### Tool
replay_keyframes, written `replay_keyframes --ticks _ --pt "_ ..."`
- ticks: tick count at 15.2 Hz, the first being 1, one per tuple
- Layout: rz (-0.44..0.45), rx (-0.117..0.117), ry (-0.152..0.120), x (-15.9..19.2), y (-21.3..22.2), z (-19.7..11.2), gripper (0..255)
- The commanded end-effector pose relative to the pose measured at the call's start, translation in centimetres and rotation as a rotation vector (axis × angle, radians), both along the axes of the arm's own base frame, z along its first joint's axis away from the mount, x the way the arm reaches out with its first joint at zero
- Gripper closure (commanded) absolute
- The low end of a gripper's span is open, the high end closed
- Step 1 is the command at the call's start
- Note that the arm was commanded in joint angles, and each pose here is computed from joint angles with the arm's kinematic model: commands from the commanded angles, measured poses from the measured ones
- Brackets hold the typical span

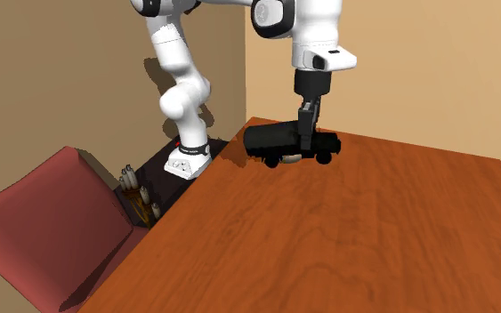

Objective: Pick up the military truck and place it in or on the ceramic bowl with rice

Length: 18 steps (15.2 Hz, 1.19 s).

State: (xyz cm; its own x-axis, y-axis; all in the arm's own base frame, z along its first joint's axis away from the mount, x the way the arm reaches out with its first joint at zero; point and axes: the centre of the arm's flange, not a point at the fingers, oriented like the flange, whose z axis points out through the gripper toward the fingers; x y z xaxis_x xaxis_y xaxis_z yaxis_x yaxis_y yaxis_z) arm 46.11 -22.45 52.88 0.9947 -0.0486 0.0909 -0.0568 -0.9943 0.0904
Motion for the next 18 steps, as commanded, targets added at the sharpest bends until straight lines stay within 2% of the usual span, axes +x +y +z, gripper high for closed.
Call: replay_keyframes --ticks 1,15,18 --pt "-0.001 -0.001 -0.001 -0.4 2.7 0.1 255" --pt "-0.001 -0.001 -0.001 -4.4 21.4 0.1 255" --pt "-0.001 -0.001 -0.001 -4.4 21.4 -1.4 255"
